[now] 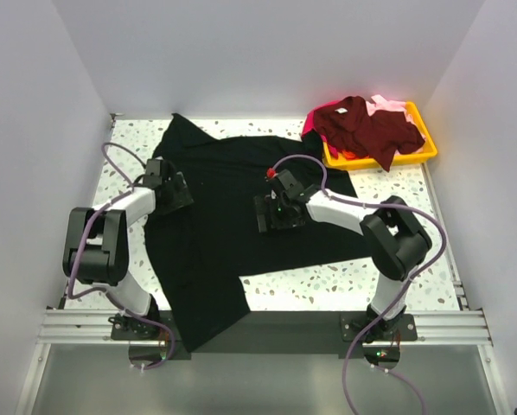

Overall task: Fold and stack the t-shirts
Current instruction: Flatten the tshirt out

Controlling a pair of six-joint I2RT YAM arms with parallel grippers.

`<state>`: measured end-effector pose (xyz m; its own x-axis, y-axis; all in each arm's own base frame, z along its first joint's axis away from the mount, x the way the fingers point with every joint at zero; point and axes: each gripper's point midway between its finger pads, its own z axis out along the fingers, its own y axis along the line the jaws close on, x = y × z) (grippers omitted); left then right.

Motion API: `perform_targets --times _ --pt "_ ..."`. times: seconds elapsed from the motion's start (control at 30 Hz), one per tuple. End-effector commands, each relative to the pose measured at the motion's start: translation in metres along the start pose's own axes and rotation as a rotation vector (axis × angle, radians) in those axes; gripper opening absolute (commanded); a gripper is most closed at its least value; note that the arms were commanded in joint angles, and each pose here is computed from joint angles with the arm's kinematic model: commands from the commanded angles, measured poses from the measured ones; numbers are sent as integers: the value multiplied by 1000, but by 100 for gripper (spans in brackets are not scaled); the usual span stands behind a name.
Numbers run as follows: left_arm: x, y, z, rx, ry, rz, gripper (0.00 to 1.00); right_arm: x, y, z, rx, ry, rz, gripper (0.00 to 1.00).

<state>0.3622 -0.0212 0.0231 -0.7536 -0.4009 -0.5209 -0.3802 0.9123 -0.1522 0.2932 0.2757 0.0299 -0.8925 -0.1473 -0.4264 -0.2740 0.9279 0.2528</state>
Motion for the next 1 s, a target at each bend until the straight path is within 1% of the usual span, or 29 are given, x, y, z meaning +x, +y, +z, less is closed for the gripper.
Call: perform_targets --times 0.0,0.13,0.2,0.23,0.27,0.3,0.33,0.37,0.4,0.43,0.5,0.53,0.57,0.6,0.63,0.67,0.7,0.73,0.77,0.8,0.87,0.9,0.97 --pt "-11 -6 13 14 -17 -4 100 -12 -7 12 2 -4 71 98" --pt "-21 -9 22 14 -17 4 100 -15 -11 24 -55 17 145 97" --pt "-23 -6 30 7 -6 -3 100 -21 -22 28 -54 18 180 97" --pt "-30 -9 31 14 -14 0 100 -22 -24 29 -51 23 186 97" --pt "-30 -7 37 8 -2 0 100 -34 -28 28 -51 5 197 97" --pt "-31 -8 40 6 3 4 100 -35 -31 31 -45 11 201 97" --pt "-41 -13 41 15 -9 6 100 -37 -34 32 -36 21 200 97" --pt "-39 -13 48 13 6 10 100 -50 -35 31 -39 3 202 97" --pt "-41 -16 50 19 11 13 100 -49 -39 36 -26 21 205 97" --pt "-53 -23 51 37 -6 15 100 -54 -43 36 -20 19 207 97" --pt "-54 -25 61 31 16 20 100 -70 -41 38 -26 3 205 97" --pt "-68 -32 62 41 -8 24 100 -68 -46 44 -15 26 208 97" --pt "-65 -30 70 26 15 27 100 -82 -43 43 -22 2 204 97" --pt "-82 -37 71 34 -14 29 100 -79 -47 51 -12 27 203 97" --pt "-81 -37 79 30 -2 38 100 -92 -44 50 -19 5 200 97" --pt "-86 -40 81 31 -4 38 100 -95 -44 51 -18 4 198 97" --pt "-101 -47 81 45 -32 45 100 -95 -45 54 -15 15 193 97" --pt "-108 -50 83 49 -42 48 100 -103 -45 58 -16 10 192 97" --pt "-106 -49 90 39 -26 53 100 -105 -44 59 -18 9 189 97" --pt "-124 -57 88 50 -61 54 100 -106 -43 60 -22 15 185 97" --pt "-133 -60 93 47 -71 67 100 -116 -40 61 -33 3 178 97" --pt "-151 -66 88 61 -105 79 100 -117 -38 60 -38 5 170 97" --pt "-165 -72 80 71 -131 87 100 -128 -35 54 -49 -19 155 97"
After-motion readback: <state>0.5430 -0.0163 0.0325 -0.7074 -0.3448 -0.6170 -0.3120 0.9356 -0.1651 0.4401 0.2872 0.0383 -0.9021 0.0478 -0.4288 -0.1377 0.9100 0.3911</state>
